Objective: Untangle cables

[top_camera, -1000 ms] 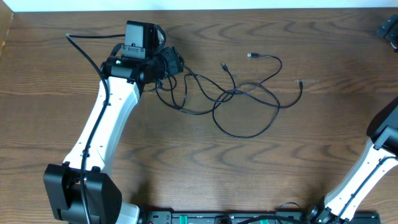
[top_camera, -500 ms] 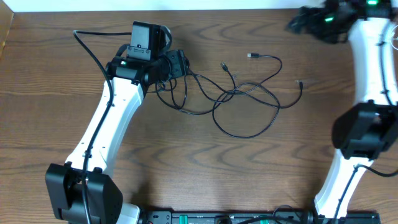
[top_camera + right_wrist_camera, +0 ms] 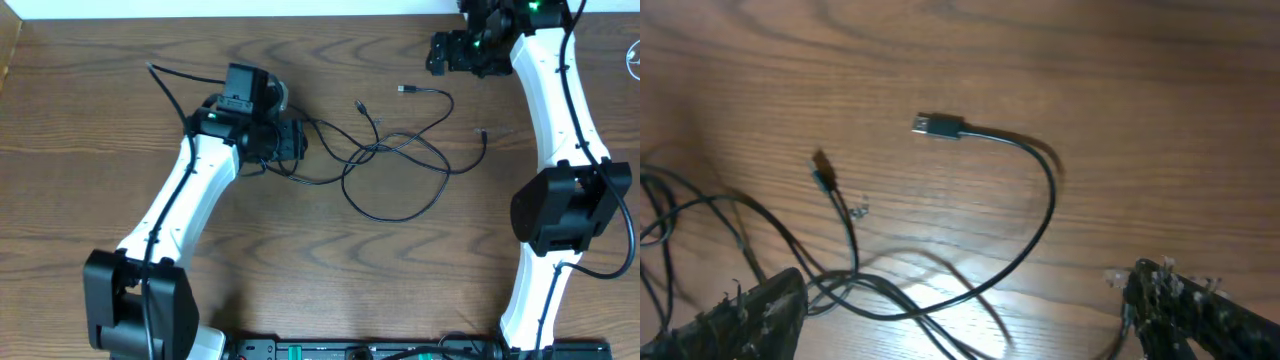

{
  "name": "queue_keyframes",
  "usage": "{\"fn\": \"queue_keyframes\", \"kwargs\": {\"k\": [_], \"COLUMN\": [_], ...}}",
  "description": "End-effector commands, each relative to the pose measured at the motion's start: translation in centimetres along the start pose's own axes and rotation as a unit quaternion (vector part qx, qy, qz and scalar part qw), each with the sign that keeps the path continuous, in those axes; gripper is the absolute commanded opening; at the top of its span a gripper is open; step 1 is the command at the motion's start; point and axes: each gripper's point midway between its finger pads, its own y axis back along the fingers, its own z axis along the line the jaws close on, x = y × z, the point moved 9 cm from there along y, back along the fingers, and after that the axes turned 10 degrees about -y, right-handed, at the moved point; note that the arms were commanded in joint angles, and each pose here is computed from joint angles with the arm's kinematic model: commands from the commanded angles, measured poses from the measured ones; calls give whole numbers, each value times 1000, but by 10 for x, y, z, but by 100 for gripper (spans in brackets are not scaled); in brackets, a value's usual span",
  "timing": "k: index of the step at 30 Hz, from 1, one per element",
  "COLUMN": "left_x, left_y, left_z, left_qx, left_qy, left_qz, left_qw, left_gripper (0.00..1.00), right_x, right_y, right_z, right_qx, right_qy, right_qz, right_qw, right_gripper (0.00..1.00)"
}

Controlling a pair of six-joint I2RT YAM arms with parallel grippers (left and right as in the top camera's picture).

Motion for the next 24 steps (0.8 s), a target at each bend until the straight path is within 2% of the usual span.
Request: {"fn": "queue_keyframes", "kwargs": {"k": [1,6,7,10,11,12,14,18,19,22,24], "left_x": [5,13,13,4,-5,-11,-29,-59,-63,-56,-50], "left_y": [-32,-67,-71,-69,-61,-54,-25,71,110,182,209], "left_z": [7,12,12,10,8,7,-1,-30,-40,-59,-65], "left_qx": [4,4,4,5,6,7,11,26,33,47,52], "left_qy": [-15,-10,-11,4,17,19,12,-26,-38,-59,-71], "left_qz": [33,72,73,50,32,18,-26,-165,-220,-329,-369], "left_qw": [999,997,997,999,999,1000,1000,986,974,941,925], "left_gripper": [65,63,59,19,11,9,8,7,8,7,8], "right_x": [0,-1,-1,0,0,0,2,5,5,6,7], "right_y": [-3,-3,-3,-3,-3,-3,-3,-2,-2,-2,-2], "right_z": [-3,-2,-2,-2,-2,-1,3,13,15,19,20], "right_qx": [7,7,7,7,5,2,-12,-69,-82,-99,-106], "right_qy": [7,7,7,8,8,8,20,55,62,76,90], "right_qz": [1,0,0,0,1,2,9,21,23,24,24], "right_qw": [1000,1000,1000,1000,1000,1000,1000,996,994,992,990], "right_gripper": [99,99,99,99,99,99,99,99,99,99,99]}}
